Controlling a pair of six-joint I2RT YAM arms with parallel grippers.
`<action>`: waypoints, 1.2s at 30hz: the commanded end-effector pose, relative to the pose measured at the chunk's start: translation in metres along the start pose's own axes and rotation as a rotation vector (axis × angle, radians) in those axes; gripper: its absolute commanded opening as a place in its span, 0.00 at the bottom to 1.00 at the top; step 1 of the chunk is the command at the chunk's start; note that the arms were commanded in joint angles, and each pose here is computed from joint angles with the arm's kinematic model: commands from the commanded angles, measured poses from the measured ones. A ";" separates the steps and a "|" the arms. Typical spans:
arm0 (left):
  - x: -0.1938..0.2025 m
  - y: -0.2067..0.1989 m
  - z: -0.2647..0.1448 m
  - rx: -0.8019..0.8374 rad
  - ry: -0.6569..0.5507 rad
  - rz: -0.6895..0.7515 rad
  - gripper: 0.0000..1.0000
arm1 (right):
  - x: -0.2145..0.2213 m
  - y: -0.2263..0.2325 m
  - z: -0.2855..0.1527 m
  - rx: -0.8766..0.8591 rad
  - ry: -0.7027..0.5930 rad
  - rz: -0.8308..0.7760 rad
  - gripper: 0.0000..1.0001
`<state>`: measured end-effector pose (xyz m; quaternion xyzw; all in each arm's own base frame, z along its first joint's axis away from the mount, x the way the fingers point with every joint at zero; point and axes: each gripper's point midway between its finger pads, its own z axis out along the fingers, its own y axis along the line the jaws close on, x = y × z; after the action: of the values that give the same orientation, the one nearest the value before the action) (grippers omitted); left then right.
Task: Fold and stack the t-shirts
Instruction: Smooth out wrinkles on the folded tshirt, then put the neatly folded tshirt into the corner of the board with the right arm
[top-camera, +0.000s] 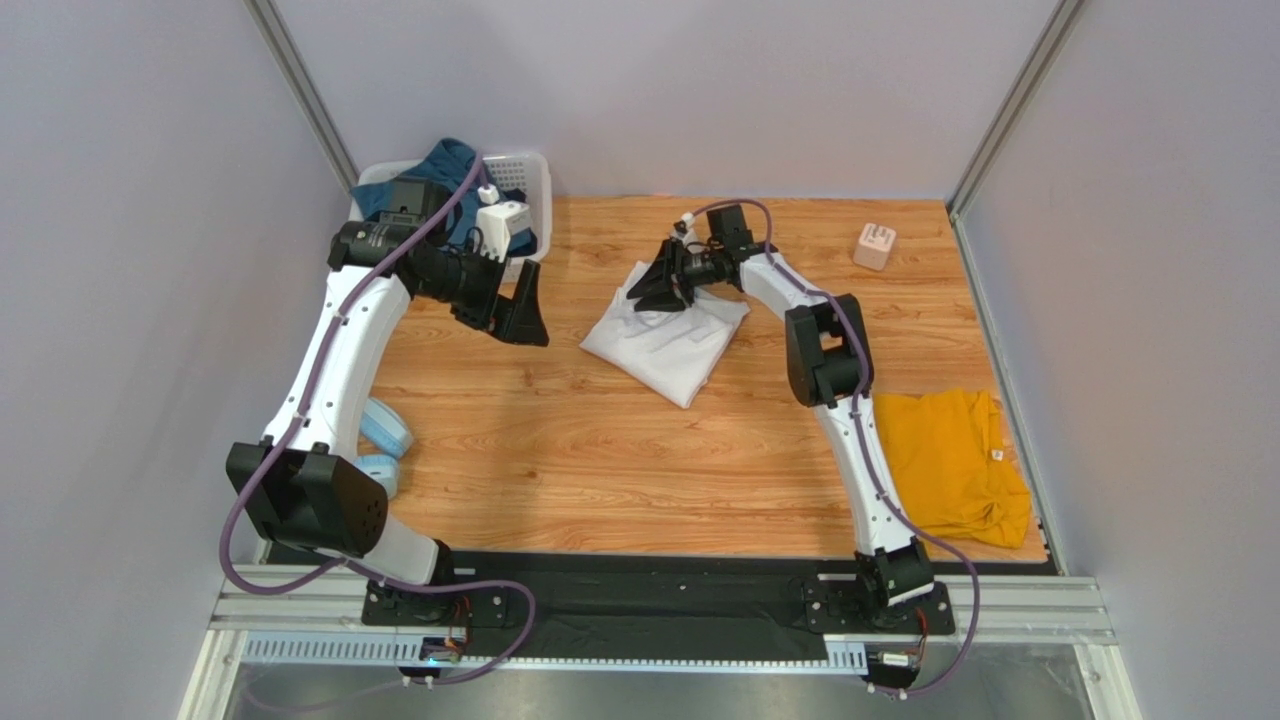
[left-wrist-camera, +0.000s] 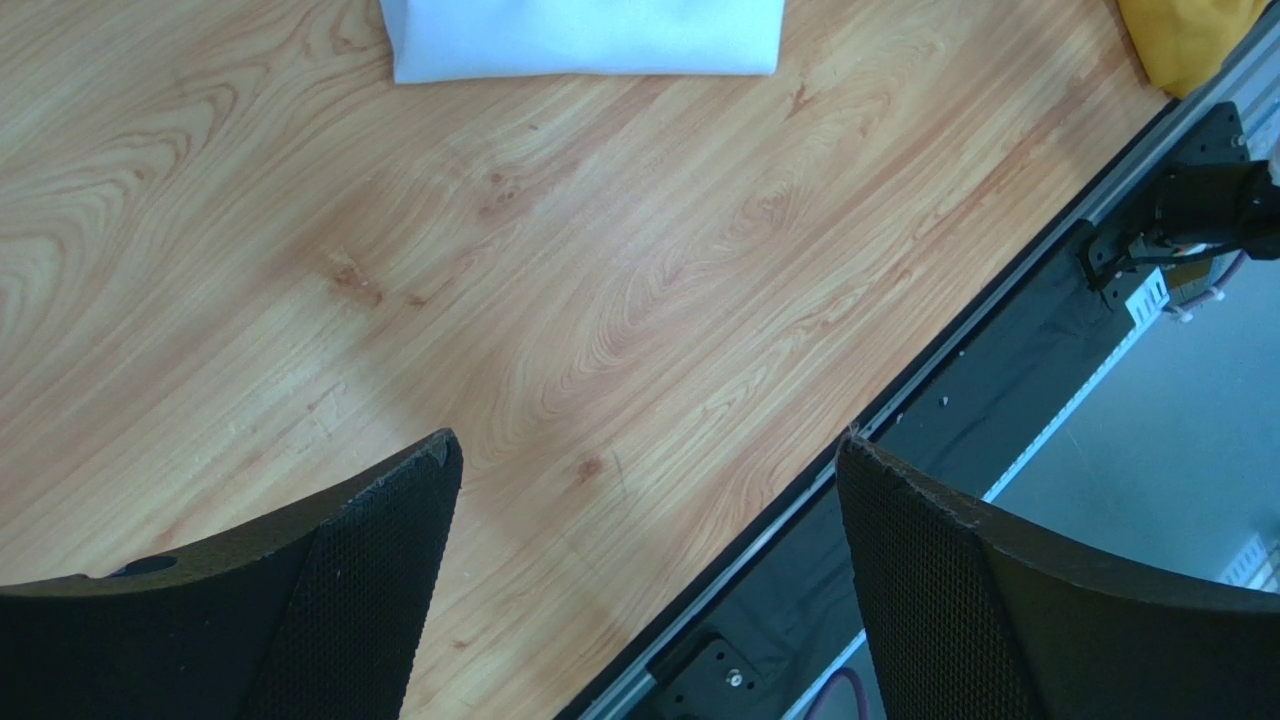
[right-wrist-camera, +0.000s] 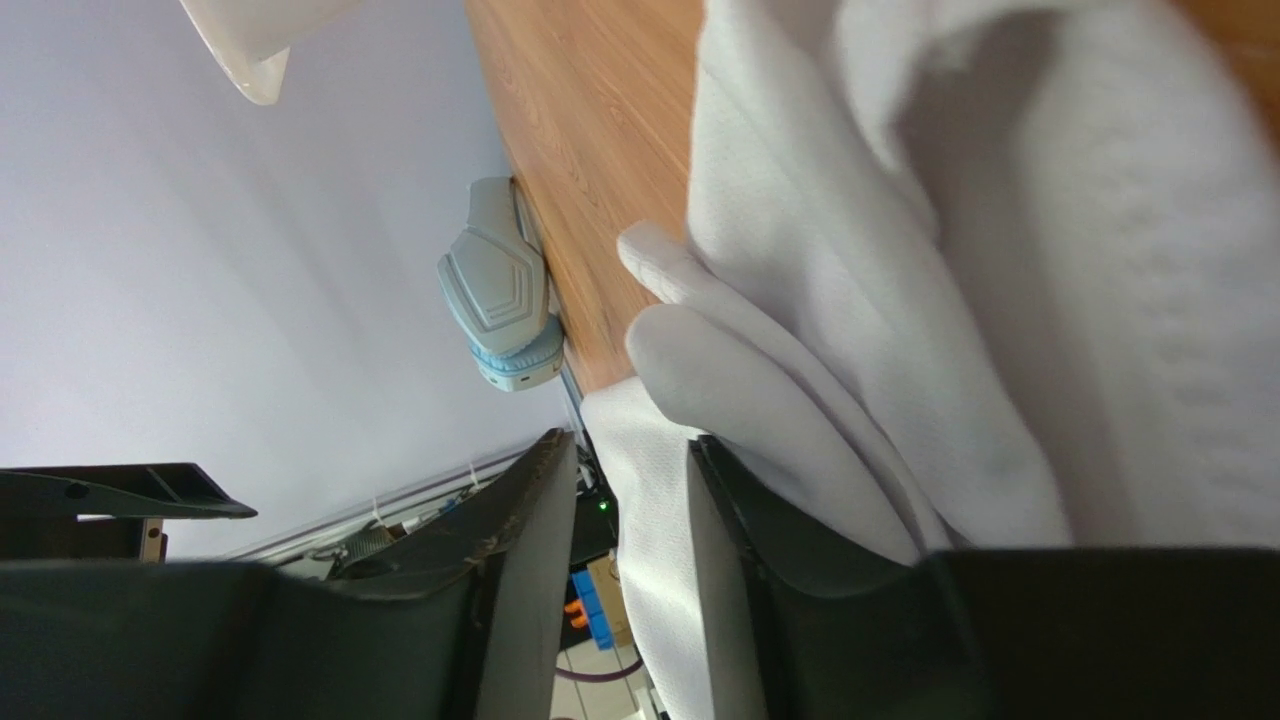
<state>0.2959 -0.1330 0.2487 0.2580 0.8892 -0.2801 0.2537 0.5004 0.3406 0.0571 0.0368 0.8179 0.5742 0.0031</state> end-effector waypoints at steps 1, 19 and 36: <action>0.002 -0.008 -0.010 0.008 -0.030 0.042 1.00 | -0.009 0.059 -0.043 -0.024 -0.091 -0.132 0.45; -0.001 -0.021 -0.021 0.033 -0.044 0.047 1.00 | -0.020 -0.095 -0.191 0.582 -0.314 0.012 0.75; -0.011 -0.021 -0.021 0.044 -0.057 0.045 1.00 | 0.058 -0.083 -0.126 0.370 -0.094 0.081 0.74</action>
<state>0.2813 -0.1358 0.2607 0.2665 0.8811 -0.2944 0.2568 0.4668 0.1723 0.0437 0.1196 0.8995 0.4175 0.0470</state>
